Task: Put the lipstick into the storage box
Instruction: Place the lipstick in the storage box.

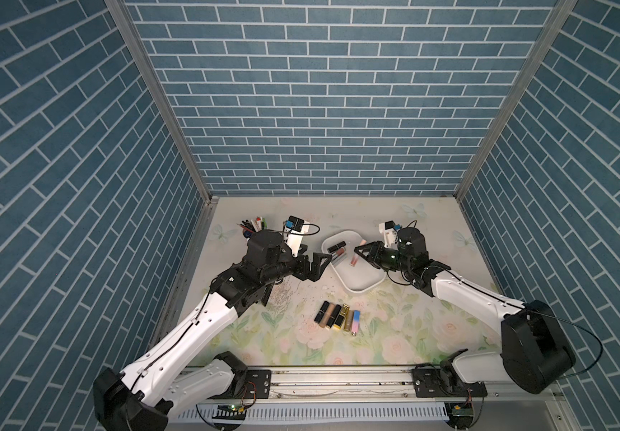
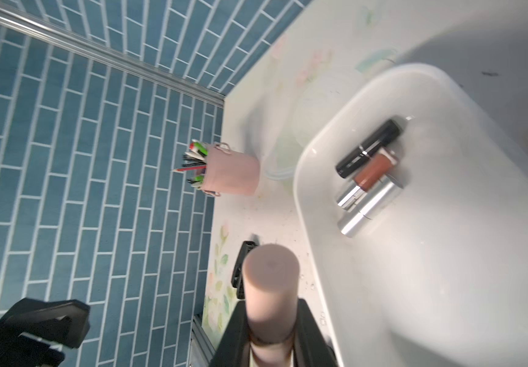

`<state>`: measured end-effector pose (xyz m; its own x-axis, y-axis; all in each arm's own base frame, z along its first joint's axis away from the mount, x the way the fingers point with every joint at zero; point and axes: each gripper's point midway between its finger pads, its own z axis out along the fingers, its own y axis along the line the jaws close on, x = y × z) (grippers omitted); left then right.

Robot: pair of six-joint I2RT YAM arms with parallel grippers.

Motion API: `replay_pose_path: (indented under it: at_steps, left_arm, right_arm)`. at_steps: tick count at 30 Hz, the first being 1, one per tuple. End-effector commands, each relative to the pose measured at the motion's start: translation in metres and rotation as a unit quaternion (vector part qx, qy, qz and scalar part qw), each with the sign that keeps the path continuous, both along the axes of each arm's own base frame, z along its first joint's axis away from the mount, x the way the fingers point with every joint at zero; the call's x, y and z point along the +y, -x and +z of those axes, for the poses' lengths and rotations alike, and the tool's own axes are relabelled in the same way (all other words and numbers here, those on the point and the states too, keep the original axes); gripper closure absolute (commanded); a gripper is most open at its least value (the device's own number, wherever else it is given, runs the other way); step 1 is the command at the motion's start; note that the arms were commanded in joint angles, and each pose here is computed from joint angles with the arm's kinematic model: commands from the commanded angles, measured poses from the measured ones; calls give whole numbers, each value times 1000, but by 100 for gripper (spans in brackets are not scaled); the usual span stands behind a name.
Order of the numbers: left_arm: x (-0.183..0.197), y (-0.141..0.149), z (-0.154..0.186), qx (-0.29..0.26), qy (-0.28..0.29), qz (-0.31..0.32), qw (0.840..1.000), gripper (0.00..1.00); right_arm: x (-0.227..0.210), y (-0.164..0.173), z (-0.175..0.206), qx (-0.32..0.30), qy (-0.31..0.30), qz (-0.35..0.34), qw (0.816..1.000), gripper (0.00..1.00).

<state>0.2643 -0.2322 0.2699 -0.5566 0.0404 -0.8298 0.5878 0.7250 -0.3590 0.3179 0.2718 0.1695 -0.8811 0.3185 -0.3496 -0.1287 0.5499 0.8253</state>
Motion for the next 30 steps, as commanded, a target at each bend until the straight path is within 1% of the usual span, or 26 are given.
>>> replay_pose_path:
  at_steps: [1, 5, 8, 14, 22, 30]
  left_arm:
    - [14, 1, -30, 17, -41, 25, 999, 0]
    - [19, 5, -50, 28, -54, 33, 998, 0]
    - [21, 6, -66, 40, -74, 39, 996, 0]
    - [19, 10, -91, 57, -106, 31, 992, 0]
    - [17, 10, -100, 60, -123, 27, 990, 0]
    - [20, 6, -102, 59, -147, 29, 987, 0]
  right_arm:
    - [-4, -10, -17, 34, 18, -29, 999, 98]
    - [-1, -18, -34, 60, 23, -41, 997, 98]
    - [0, -23, -48, 75, 27, -51, 996, 98]
    - [8, -37, -72, 100, 27, -60, 993, 97]
    - [18, -59, -93, 114, 33, -69, 991, 97]
    - [25, -69, -105, 128, 26, -71, 989, 89]
